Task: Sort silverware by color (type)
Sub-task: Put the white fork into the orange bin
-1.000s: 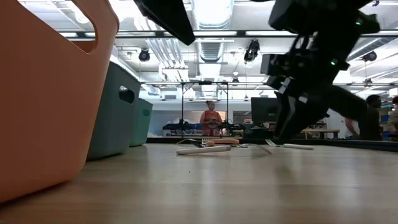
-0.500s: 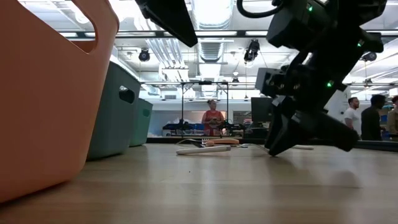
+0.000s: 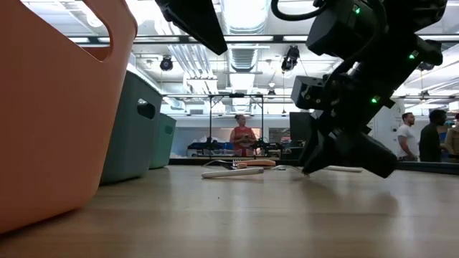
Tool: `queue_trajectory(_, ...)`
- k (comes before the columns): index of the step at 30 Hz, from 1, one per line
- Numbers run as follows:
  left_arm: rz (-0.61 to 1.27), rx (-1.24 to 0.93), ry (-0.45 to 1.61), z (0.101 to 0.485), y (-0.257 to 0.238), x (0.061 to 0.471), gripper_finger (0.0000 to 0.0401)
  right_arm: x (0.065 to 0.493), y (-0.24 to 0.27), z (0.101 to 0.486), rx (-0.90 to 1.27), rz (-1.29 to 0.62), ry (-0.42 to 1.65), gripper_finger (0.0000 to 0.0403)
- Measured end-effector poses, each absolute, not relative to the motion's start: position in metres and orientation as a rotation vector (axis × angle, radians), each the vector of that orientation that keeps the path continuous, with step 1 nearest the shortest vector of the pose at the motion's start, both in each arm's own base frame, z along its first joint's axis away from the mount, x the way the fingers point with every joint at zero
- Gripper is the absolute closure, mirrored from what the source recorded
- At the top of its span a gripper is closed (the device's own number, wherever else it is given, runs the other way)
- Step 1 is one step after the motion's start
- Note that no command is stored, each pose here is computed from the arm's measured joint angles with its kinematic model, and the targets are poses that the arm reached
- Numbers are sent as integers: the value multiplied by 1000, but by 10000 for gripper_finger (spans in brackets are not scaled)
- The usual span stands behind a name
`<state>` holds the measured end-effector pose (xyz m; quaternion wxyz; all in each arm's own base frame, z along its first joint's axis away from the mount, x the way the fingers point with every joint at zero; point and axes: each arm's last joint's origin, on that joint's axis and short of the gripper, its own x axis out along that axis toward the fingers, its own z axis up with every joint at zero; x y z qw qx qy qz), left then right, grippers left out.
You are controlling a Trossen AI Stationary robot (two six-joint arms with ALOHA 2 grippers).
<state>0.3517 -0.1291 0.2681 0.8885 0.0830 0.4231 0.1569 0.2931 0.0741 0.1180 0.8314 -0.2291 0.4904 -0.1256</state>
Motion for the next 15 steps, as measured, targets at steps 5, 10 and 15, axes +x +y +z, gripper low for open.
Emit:
queue_trajectory(5,326,174,881,268,-129,352,315,294,73,120,-520,-296,1019,321)
queue_trajectory(10,326,174,881,268,-129,352,315,295,74,120,-499,-295,1009,321)
queue_trajectory(15,327,173,882,268,-129,352,315,296,74,120,-489,-300,1002,321)
